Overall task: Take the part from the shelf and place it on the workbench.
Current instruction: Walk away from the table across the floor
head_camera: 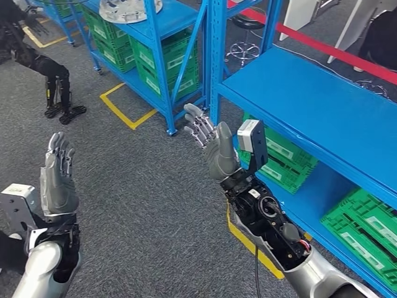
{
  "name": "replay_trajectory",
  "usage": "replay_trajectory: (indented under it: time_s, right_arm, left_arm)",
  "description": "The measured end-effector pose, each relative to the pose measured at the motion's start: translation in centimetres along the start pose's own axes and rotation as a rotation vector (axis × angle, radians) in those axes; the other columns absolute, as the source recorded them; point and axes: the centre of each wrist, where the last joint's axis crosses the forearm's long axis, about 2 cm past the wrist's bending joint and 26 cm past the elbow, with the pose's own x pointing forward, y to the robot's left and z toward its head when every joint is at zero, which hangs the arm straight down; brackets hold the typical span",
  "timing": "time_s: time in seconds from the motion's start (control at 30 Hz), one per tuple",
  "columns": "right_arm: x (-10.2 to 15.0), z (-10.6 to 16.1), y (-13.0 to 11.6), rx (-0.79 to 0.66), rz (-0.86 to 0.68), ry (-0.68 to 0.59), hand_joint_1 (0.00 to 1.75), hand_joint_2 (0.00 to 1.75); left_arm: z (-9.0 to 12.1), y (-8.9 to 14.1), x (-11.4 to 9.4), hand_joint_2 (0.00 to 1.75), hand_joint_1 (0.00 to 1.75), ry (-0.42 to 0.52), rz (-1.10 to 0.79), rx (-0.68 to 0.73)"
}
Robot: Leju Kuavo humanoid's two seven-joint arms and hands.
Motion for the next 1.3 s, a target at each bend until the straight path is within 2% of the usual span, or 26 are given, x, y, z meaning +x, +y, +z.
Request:
replay_trajectory:
  time_s: [1.3]
  right_arm:
    - [0.2, -0.4, -0.2, 0.0, 0.006, -0.014, 0.0, 0.0]
  left_arm:
    - [-1.4, -0.1, 0.8, 0.0, 0.0, -0.037, 0.011, -0.025]
